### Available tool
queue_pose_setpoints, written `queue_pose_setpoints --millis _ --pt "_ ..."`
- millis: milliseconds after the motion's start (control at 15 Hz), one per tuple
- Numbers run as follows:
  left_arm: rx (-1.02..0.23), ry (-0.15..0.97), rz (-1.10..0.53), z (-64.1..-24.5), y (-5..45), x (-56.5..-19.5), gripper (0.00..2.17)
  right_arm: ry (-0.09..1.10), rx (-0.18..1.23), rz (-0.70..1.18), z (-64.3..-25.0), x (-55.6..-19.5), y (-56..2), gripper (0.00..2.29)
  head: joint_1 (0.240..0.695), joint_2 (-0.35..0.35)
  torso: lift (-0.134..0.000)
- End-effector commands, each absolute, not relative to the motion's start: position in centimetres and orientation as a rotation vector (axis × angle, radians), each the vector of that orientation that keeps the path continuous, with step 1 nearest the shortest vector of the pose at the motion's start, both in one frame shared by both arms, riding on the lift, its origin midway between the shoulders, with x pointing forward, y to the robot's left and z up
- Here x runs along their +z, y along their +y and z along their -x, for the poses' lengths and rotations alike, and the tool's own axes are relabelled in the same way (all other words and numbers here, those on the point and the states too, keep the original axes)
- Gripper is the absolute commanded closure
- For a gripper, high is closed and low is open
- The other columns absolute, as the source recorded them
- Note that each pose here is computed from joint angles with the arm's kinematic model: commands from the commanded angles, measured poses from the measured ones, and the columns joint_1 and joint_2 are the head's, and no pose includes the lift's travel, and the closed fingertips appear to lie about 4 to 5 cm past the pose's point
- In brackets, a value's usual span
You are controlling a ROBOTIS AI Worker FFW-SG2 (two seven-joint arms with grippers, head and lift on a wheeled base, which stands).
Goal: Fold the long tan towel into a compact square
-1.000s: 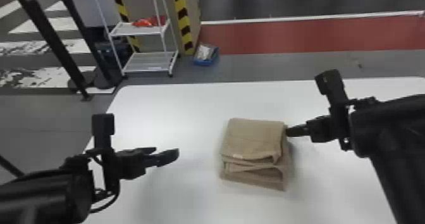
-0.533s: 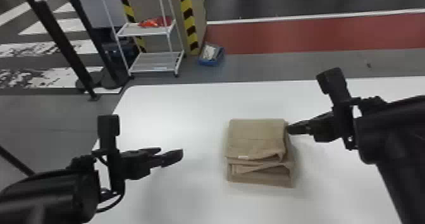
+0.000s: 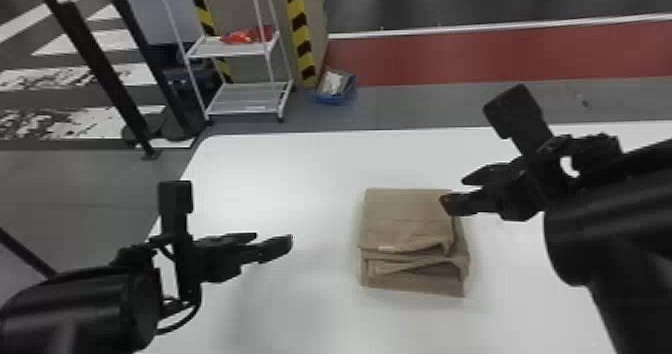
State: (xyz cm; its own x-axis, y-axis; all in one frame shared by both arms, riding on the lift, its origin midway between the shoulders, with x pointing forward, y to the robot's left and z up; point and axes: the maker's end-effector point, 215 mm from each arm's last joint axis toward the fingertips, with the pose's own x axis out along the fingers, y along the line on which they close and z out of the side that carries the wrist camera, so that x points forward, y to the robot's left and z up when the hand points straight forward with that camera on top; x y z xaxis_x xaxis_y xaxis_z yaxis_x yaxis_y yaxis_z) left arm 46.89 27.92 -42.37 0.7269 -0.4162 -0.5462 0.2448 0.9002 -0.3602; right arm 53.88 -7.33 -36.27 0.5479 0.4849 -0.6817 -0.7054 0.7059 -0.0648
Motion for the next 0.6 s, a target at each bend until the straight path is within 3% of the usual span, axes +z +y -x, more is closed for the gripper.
queue_pose_setpoints --millis 0,133,333,533 --pt "-0.368 0.663 0.272 -46.8 28.0 -42.3 0.08 0.734 0.754 0.420 -51.8 -38.5 -5.7 0.09 0.695 0.221 -0.125" --pt "-0.368 0.664 0.274 -46.7 28.0 -42.4 0.08 0.765 0.825 0.428 -50.2 -39.6 -4.2 0.09 0.695 0.240 -0.125" --pt "-0.364 0.670 0.275 -46.5 28.2 -42.6 0.08 0.756 0.958 0.446 -48.4 -38.3 -1.7 0.09 0.695 0.268 -0.125" --pt "-0.368 0.668 0.274 -46.5 28.0 -42.6 0.08 0.762 0.939 0.474 -48.3 -38.7 -2.0 0.11 0.695 0.302 -0.125"
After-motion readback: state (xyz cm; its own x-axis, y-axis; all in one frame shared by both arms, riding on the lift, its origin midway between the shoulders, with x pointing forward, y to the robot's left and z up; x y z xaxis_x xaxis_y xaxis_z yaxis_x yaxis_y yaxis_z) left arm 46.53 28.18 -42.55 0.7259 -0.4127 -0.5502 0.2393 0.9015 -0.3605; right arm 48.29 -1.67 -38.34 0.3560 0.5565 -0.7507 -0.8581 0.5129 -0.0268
